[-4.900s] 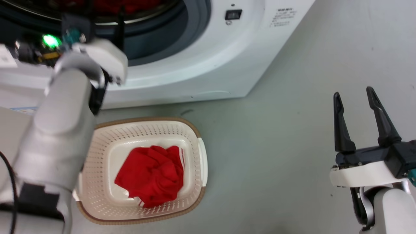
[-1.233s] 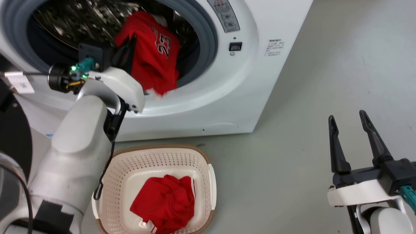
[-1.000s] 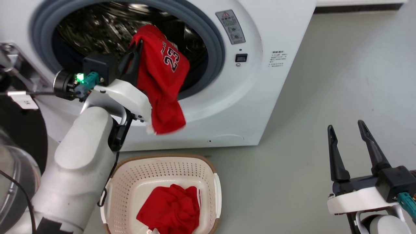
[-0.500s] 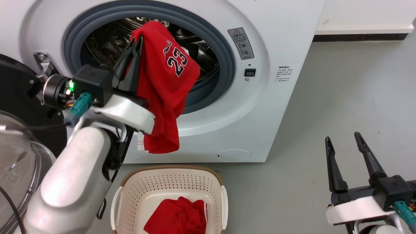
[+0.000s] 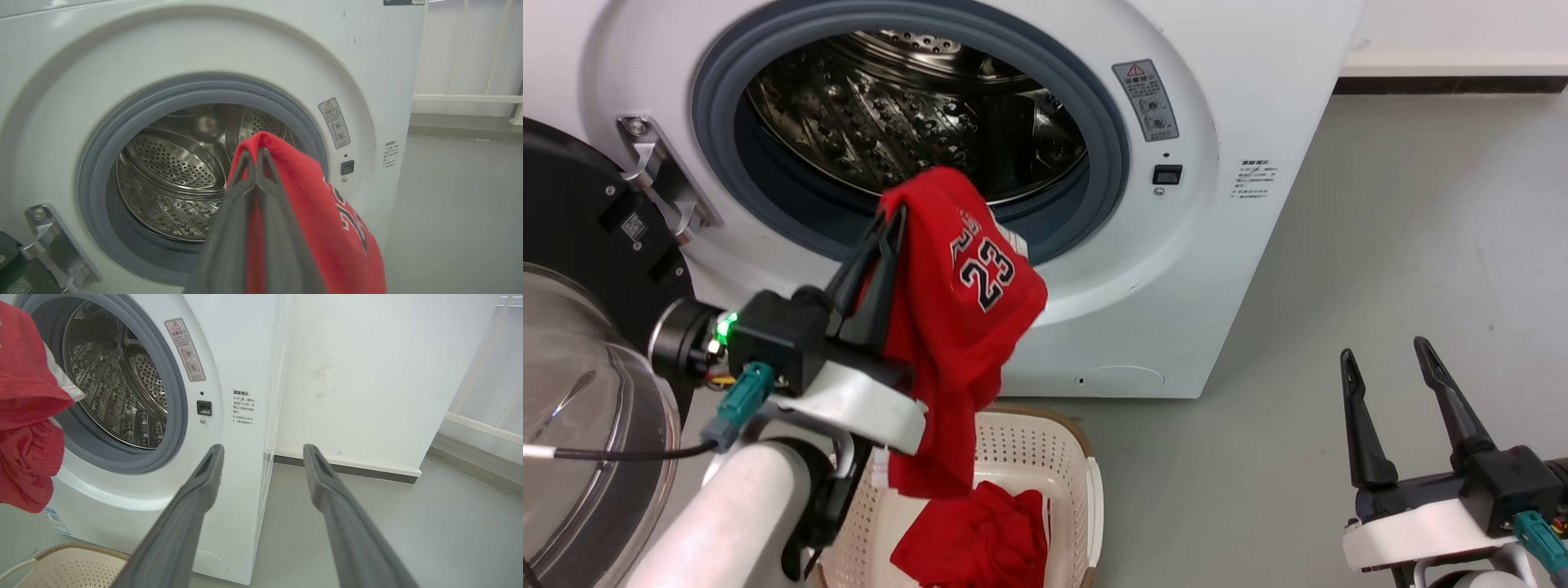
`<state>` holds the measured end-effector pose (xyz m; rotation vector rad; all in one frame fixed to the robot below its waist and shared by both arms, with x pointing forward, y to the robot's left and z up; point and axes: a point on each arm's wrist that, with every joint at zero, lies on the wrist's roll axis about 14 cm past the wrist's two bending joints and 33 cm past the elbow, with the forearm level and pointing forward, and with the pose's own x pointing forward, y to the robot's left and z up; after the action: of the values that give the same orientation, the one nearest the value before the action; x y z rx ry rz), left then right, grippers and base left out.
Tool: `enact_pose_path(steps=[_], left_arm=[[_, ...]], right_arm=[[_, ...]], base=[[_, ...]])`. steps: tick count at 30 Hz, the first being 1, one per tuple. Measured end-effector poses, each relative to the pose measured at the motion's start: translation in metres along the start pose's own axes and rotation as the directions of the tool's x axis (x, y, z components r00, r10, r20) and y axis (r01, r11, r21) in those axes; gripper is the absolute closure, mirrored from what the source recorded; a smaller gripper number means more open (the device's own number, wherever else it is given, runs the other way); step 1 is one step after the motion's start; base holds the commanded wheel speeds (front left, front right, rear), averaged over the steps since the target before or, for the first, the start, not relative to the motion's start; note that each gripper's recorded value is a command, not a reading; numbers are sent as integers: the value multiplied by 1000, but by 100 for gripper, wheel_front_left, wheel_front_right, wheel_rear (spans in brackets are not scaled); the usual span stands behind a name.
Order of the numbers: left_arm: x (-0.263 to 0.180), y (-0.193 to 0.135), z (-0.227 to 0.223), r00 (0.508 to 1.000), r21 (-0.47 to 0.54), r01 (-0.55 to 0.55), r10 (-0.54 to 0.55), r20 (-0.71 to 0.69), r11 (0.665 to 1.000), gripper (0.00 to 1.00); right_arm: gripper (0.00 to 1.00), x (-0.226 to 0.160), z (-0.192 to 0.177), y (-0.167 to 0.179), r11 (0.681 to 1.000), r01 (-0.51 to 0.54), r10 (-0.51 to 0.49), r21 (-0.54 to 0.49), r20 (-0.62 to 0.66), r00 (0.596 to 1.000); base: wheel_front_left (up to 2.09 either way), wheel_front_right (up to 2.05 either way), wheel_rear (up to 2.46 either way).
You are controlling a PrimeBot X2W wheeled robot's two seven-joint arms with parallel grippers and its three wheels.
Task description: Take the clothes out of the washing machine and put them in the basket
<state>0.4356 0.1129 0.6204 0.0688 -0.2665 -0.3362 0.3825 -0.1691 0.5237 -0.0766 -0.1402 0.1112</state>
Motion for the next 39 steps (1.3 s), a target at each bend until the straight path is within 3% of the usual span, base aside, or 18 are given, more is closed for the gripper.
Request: enact_pose_path(steps=[6,10,20,25,39], left_arm=[[-21,-7,-56,987,-56,-4,-5,-163,998,100],[-36,-14,-109,952,-102,-7,-24,-304,995,100],[-74,-30,-242,796,-216,-37,-101,-597,976,100],[-91,-37,-303,688,-257,-73,-138,-712,964,100],[-157,-44,-436,305,-220,-137,-170,-937,966,100]], right_arm=[[0,9,-10,2,1000,-11,11,-3,-22,1000],[0,21,-15,2,1000,-15,15,-3,-24,1000],[0,55,-42,-1,1000,-15,14,-6,-55,998],[0,68,-67,-10,1000,3,-4,-12,-96,995],[0,84,-131,-28,999,35,-40,-32,-203,978]], base=[[0,0,0],[0,0,0],[0,0,0],[0,0,0],[0,0,0]])
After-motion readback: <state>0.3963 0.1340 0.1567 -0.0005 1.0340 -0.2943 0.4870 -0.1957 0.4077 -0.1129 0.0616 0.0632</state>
